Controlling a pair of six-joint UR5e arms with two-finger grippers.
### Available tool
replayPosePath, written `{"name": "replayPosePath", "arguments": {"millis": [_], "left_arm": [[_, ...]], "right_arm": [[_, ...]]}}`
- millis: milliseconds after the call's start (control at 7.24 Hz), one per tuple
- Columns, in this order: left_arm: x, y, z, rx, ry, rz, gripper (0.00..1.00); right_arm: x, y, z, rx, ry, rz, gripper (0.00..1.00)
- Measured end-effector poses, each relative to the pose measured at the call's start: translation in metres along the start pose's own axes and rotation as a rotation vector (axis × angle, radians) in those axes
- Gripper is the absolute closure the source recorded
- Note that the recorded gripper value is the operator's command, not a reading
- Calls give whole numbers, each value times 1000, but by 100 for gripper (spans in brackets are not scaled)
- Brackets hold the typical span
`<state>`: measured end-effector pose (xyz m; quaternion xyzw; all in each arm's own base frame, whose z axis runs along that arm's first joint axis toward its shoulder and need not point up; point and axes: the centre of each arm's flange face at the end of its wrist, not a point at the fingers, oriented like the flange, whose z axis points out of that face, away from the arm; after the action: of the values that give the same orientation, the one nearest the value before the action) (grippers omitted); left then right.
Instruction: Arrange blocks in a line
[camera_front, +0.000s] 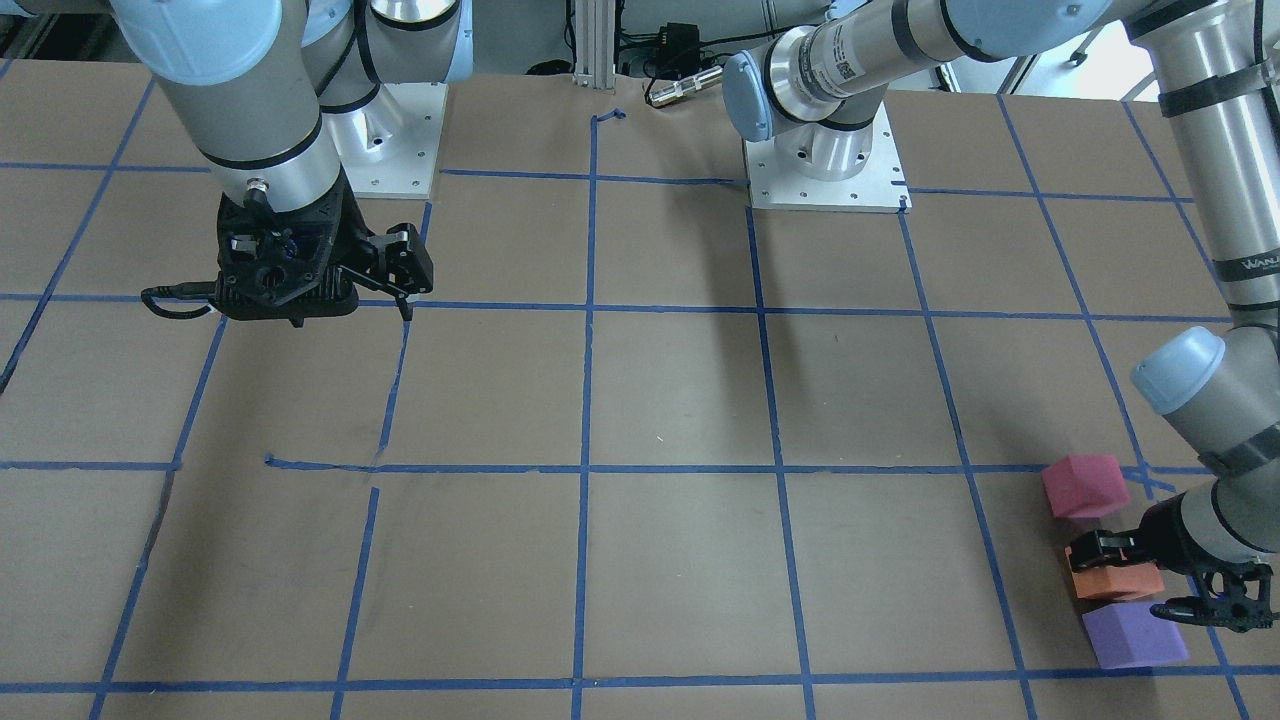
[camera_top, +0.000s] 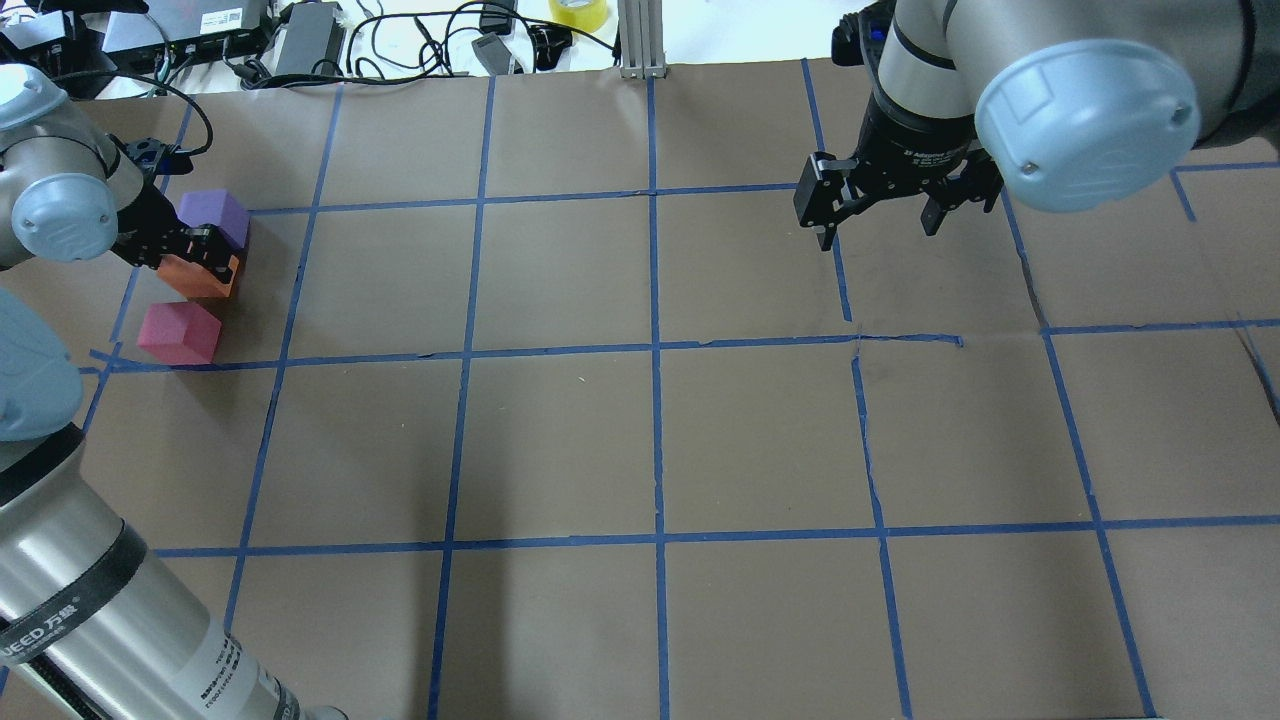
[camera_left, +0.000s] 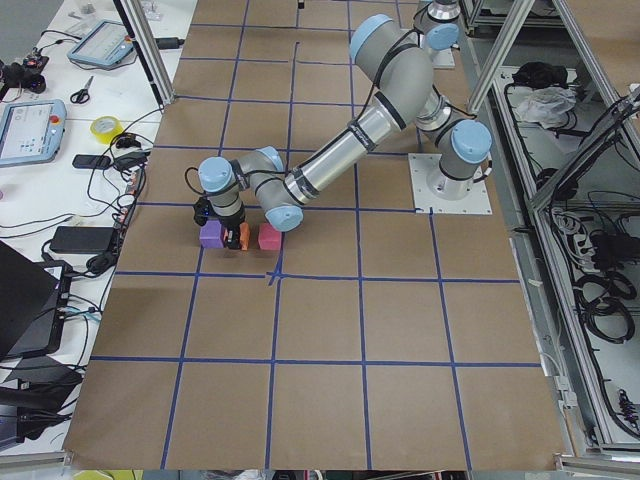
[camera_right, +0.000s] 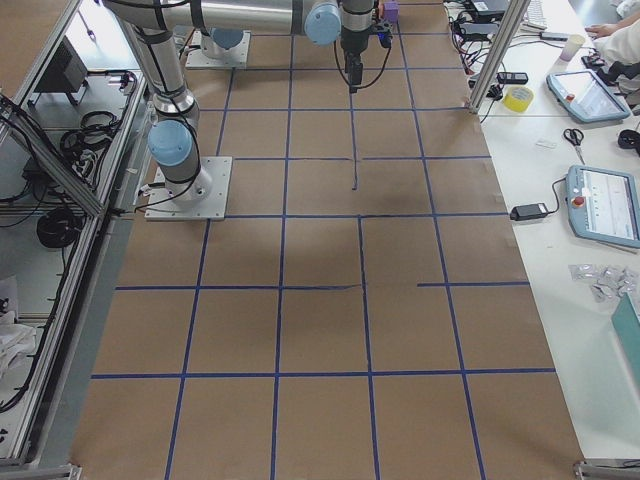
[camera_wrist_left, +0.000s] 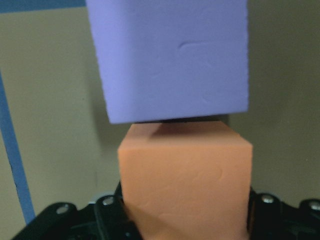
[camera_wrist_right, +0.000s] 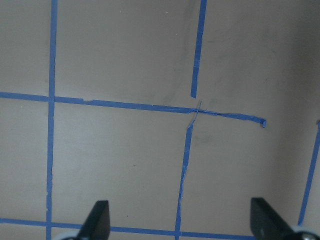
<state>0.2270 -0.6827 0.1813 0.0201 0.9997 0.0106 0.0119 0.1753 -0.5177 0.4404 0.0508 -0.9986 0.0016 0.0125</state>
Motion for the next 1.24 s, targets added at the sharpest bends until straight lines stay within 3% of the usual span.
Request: {"name": "replayPosePath", "arguments": {"millis": [552, 967, 1243], "left_arm": [[4, 12, -27, -24, 6, -13, 0], [26, 51, -126, -75, 31, -36, 0], [47, 87, -198, -61, 17, -47, 0]], "right_arm": [[0, 0, 1, -4, -2, 0, 0], [0, 0, 1, -5, -2, 0, 0], [0, 0, 1, -5, -3, 0, 0]]}}
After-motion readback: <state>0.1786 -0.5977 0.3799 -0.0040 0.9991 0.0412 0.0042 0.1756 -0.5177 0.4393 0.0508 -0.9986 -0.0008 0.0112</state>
